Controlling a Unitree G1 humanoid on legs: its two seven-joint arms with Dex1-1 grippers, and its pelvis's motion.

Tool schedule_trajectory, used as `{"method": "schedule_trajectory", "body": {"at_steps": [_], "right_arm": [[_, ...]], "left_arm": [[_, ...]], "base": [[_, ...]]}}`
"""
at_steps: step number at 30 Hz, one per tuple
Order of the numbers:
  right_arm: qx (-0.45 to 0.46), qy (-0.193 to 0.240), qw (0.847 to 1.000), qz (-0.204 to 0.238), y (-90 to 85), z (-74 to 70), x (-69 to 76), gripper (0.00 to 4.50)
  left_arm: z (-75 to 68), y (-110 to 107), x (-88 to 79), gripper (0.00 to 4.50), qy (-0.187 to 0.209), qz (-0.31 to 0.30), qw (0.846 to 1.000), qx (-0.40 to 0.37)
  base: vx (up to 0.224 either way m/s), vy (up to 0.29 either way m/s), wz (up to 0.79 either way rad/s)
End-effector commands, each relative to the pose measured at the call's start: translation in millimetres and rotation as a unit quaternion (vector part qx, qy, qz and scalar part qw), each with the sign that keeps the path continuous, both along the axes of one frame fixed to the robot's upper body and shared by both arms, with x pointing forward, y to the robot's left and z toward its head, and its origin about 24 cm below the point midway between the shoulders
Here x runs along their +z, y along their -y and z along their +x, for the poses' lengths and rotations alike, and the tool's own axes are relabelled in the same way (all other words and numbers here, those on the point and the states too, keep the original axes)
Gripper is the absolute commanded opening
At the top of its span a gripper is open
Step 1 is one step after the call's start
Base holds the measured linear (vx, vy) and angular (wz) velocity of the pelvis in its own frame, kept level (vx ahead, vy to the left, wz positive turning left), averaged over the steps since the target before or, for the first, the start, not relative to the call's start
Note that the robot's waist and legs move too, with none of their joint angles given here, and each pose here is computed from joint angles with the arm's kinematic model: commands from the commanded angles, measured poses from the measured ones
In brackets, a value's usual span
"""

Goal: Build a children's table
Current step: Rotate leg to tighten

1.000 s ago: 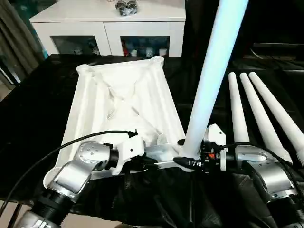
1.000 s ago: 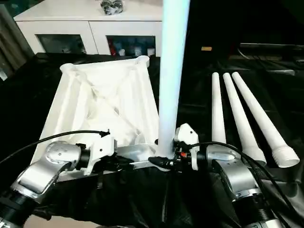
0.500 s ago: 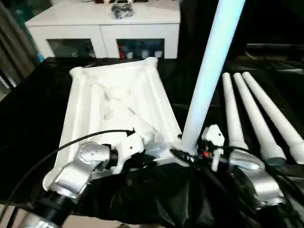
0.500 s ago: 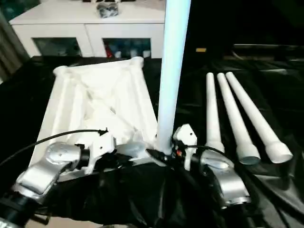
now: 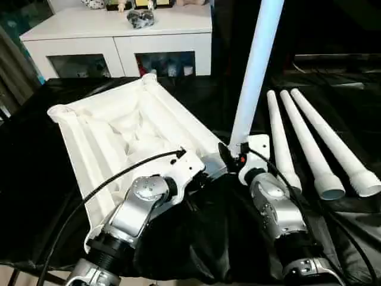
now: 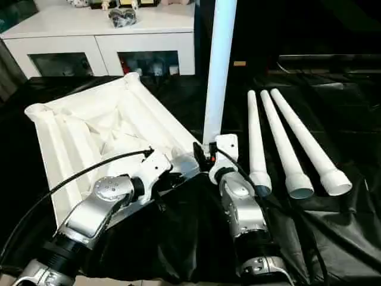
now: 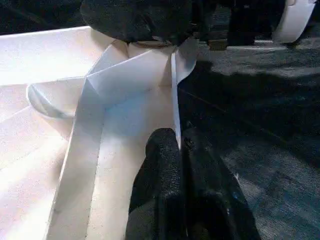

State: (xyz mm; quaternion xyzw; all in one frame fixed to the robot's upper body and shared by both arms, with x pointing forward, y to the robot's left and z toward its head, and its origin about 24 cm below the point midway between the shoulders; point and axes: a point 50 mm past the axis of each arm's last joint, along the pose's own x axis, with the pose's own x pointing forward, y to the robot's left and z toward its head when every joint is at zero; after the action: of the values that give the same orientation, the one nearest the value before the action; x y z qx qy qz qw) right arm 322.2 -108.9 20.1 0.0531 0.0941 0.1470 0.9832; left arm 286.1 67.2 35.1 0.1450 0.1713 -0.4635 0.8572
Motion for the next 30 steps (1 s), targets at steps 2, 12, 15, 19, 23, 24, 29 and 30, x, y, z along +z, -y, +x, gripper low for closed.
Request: {"method": "schedule_trajectory", "body": {"at_steps": [2,12,15,19,23,24,29,30], "right_arm": [[0.044,-0.042,0.997,0.044,-20.9,-8.6,-14.7,3.52],[0.198,0.013,0.980,-0.034,3.8,-15.1,2.7,3.86],[0.271,0.012,0.961,-0.059,12.9,-24.2,4.4,3.86],[0.371,0.000,0.926,-0.074,23.9,-41.1,8.0,3.86],[0.435,-0.025,0.897,-0.074,34.4,-52.6,12.1,3.71],[0.448,-0.030,0.890,-0.076,36.6,-54.9,12.8,3.61],[0.486,-0.045,0.869,-0.079,40.7,-61.2,14.8,3.21],[0.486,-0.045,0.869,-0.079,40.7,-61.2,14.8,3.07]], "left_arm": [[-6.1,22.7,13.0,0.00,0.033,-0.026,0.996,-0.078],[-12.2,-6.5,11.1,0.00,0.026,-0.009,0.990,-0.135],[-14.0,-14.6,9.9,0.00,0.017,-0.006,0.988,-0.151],[-17.1,-25.6,8.9,0.00,0.004,-0.002,0.985,-0.175],[-18.8,-35.6,8.5,0.00,-0.005,0.005,0.980,-0.198],[-19.5,-37.6,8.4,0.00,-0.008,0.006,0.979,-0.205],[-21.3,-44.7,8.4,0.00,-0.015,0.016,0.974,-0.225],[-21.3,-44.7,8.4,0.00,-0.015,0.016,0.974,-0.225]], "base": [[0.000,0.000,0.00],[0.006,0.000,0.00],[0.000,0.000,0.00],[0.000,0.000,0.00],[0.000,0.000,0.00],[0.000,0.000,0.00],[0.000,0.000,0.00],[0.000,0.000,0.00]]}}
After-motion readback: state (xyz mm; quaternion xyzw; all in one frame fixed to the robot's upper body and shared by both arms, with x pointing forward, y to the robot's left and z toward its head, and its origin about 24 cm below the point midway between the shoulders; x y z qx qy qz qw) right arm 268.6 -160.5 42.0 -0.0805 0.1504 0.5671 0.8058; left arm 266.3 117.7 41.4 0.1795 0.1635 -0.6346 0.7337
